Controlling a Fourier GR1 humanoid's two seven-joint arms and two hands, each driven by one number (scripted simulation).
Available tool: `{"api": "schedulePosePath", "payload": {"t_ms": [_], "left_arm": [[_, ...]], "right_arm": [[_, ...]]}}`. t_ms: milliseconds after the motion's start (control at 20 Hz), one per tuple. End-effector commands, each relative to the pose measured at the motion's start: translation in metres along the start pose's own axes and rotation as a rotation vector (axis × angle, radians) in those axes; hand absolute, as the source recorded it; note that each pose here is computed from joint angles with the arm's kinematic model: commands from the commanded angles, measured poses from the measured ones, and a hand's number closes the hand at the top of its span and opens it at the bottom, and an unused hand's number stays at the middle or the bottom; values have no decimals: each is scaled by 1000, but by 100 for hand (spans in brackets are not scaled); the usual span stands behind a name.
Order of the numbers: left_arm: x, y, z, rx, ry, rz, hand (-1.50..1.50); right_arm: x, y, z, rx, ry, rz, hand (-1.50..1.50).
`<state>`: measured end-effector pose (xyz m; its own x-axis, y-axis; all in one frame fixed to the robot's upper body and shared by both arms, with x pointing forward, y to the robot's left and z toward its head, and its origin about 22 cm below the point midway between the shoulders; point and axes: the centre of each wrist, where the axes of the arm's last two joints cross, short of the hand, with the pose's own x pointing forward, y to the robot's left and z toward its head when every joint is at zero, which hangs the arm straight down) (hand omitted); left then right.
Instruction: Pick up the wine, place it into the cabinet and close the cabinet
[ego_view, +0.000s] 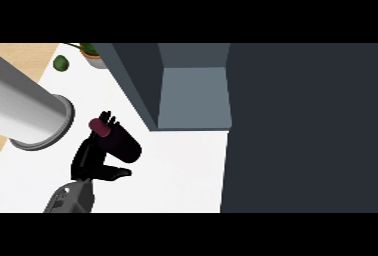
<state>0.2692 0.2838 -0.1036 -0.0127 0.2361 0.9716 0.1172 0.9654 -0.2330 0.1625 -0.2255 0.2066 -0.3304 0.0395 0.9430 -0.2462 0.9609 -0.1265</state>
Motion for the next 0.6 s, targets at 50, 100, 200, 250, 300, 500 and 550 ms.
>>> {"api": "schedulePosePath", "payload": {"t_ms": [50,100,200,250,300,500,550], "left_arm": [[-4,-6,-11,-3,-13,33,-150],[7,-1,-21,-7,-25,31,-150],[-19,6,8,11,-31,47,-150],[-3,10,0,-11,-24,74,-150],[-14,-3,-8,-40,-14,88,150],[-12,-20,-23,-142,-1,103,150],[-15,-14,-16,-150,-25,74,150]], "right_arm": [[30,3,28,47,-75,-44,-150],[20,9,24,42,-55,-54,-150],[33,4,35,47,-78,-44,-150],[21,6,26,30,-62,-60,-150],[32,9,30,46,-70,-48,-150],[19,12,22,36,-59,-55,-150],[24,7,35,42,-56,-45,-150]]}}
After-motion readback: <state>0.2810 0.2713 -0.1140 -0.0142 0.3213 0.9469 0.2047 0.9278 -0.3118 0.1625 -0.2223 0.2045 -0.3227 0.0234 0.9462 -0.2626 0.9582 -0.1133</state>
